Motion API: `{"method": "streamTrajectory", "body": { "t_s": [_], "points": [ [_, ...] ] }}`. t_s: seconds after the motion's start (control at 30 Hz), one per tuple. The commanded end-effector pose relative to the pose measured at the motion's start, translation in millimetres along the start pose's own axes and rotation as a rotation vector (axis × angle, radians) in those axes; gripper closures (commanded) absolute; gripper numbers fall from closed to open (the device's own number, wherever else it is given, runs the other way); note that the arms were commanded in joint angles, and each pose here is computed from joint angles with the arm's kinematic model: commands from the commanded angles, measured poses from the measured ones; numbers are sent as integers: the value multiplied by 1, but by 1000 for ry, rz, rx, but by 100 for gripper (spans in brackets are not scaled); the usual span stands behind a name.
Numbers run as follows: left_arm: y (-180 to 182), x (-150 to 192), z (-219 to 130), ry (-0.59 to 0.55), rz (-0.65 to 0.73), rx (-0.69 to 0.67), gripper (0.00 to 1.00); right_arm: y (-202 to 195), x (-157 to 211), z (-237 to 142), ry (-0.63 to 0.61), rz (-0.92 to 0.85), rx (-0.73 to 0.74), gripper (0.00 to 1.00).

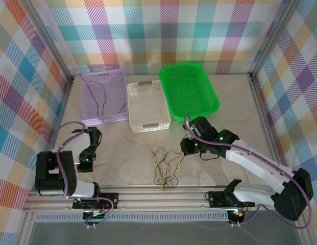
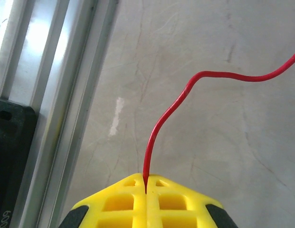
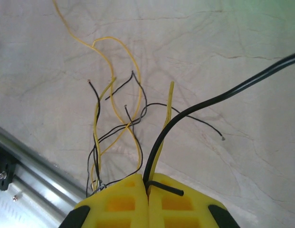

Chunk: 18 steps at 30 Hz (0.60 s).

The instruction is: Untangle the cables

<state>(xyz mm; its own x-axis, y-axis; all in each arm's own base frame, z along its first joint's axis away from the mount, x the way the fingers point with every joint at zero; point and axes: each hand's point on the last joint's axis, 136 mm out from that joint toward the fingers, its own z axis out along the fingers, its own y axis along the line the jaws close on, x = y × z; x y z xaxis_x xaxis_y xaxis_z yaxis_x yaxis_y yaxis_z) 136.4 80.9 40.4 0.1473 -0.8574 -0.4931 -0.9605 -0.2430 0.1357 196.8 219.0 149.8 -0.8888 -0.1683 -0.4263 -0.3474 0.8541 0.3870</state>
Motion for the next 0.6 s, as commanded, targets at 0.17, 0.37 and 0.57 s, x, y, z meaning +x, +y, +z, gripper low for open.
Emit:
{"method": "streamTrajectory", "body": {
  "t_s": [0.17, 0.37, 0.57],
  "points": [
    [-9, -16, -35, -86, 108, 181, 100, -48, -33, -22, -181, 234, 44, 100],
    [-9, -14, -57, -98, 156, 288, 100, -95, -47, -29, -282, 443, 62, 100],
    [-10, -20, -87, -170, 230, 401, 100, -138, -59, -27, -350, 591, 113, 100]
  ]
}}
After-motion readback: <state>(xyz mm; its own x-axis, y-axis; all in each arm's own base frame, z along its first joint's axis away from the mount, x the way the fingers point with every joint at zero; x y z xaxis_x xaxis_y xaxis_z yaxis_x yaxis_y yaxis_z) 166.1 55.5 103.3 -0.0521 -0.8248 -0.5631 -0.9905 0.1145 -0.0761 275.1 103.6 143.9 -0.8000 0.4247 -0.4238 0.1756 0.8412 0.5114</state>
